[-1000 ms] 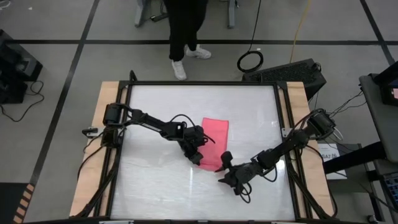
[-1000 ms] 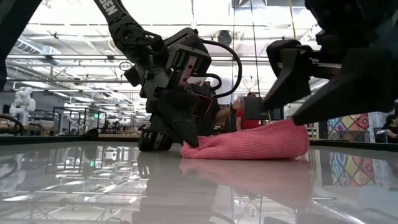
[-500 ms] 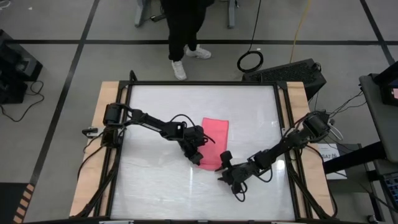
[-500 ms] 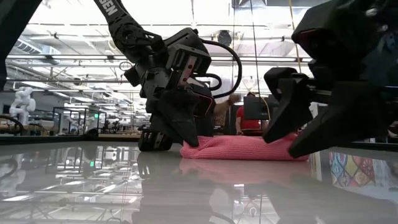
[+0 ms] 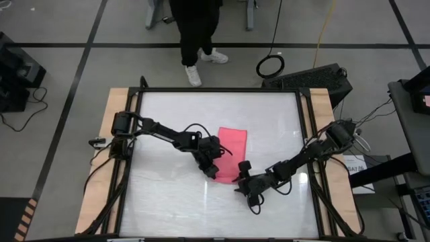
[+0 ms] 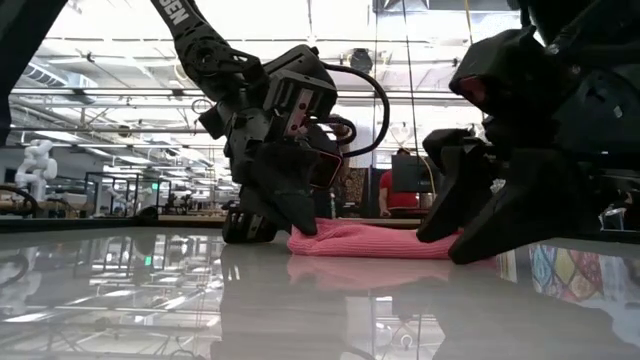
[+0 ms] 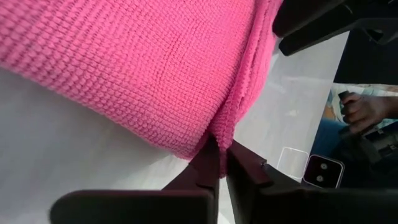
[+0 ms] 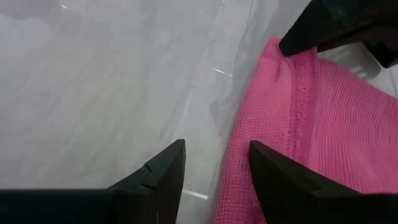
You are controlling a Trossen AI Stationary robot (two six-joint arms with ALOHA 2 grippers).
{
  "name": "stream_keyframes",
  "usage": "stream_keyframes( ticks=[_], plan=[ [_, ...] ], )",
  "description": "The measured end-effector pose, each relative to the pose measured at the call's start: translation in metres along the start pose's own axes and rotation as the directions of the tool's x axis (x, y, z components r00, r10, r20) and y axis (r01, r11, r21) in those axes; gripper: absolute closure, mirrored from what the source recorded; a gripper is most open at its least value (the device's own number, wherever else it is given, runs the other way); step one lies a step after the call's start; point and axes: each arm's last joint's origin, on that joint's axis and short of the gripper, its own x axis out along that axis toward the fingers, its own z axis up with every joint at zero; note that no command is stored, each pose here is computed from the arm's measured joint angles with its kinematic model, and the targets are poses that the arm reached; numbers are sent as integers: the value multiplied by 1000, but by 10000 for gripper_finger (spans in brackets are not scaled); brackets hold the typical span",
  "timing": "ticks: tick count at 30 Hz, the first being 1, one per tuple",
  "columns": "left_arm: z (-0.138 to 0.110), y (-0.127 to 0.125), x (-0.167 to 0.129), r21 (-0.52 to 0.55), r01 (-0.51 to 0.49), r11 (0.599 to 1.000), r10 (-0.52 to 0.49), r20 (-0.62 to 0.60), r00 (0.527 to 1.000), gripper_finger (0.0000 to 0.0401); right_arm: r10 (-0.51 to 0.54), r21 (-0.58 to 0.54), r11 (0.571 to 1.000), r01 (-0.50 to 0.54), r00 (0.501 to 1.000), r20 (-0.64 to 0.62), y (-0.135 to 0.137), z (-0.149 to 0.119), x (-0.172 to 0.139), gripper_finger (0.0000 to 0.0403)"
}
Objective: Roll towel
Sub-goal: Fold the pink towel
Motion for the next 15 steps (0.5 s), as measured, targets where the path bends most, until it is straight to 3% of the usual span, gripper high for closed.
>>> stream_keyframes(
  ticks=[7,15],
  plan=[
    [0,-2,-2,61,-3,998,2,11,1000,342,18,99,995,-18,1000,-2,1,-7,1,259],
    [1,-12,-15,197,-12,980,-1,66,998,302,27,157,987,-26,1000,-2,1,-10,1,321]
  ],
)
